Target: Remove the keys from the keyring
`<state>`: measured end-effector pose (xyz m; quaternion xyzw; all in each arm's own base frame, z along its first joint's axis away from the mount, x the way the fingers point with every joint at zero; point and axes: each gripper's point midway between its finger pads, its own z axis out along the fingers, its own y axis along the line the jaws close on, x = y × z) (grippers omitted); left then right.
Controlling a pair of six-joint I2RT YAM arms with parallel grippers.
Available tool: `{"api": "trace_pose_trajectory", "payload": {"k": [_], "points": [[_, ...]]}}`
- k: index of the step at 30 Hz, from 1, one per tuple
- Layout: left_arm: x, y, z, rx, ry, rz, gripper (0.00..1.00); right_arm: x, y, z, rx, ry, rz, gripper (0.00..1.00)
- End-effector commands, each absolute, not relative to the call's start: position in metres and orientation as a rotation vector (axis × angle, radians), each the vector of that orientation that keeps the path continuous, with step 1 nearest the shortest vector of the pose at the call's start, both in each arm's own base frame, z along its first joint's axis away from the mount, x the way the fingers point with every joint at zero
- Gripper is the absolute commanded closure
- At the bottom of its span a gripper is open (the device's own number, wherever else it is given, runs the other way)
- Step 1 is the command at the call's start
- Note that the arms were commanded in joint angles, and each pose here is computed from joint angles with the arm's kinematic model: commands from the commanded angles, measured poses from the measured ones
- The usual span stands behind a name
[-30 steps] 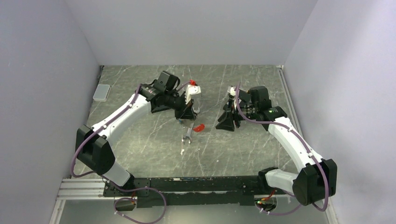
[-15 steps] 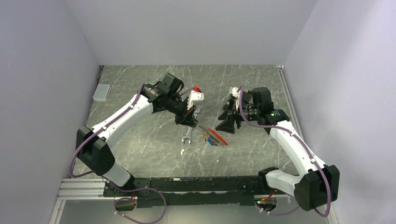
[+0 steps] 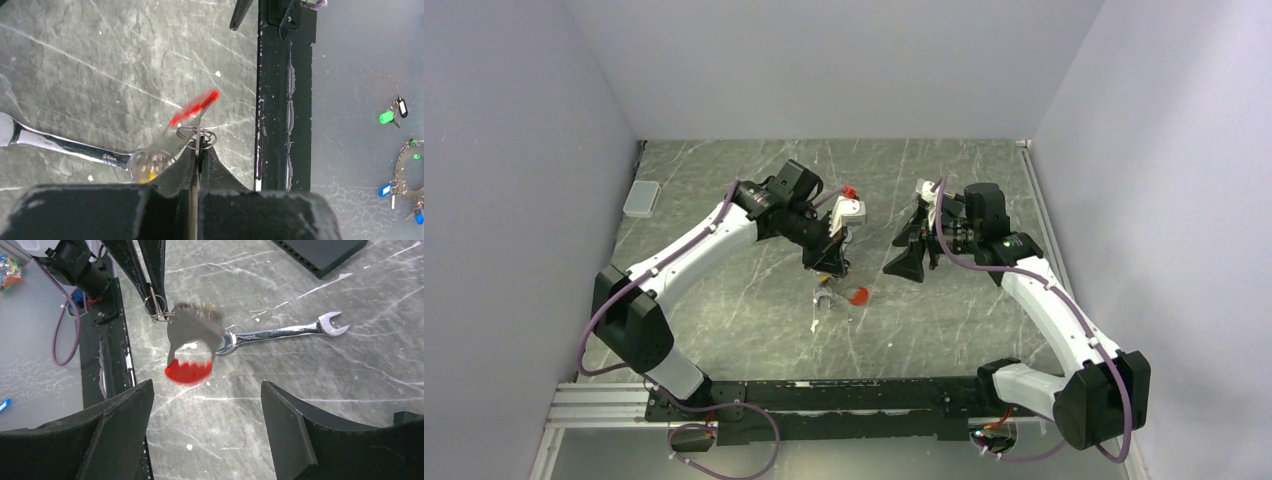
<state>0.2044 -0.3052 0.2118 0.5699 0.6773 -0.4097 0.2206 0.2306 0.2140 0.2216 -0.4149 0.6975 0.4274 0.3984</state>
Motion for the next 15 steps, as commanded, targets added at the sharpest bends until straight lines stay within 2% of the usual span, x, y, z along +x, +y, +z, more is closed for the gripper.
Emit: {"api": "trace_pose_trajectory", "payload": {"k": [1,8,15], "points": [[0.219,-0.315,0.215,1.480,1.940,-1.115,1.00,0.248,0.214,0.241,-1.078,1.700,0.989,0.19],[0.248,-0.321,0.197,1.230,2.163,-1.082,1.00,0.255,0.212,0.241,-1.051,1.728,0.956,0.25],[0.266,-0.326,0.184,0.958,2.341,-1.102,1.00,0.256,0.209,0.238,-0.980,1.723,0.928,0.38]]}}
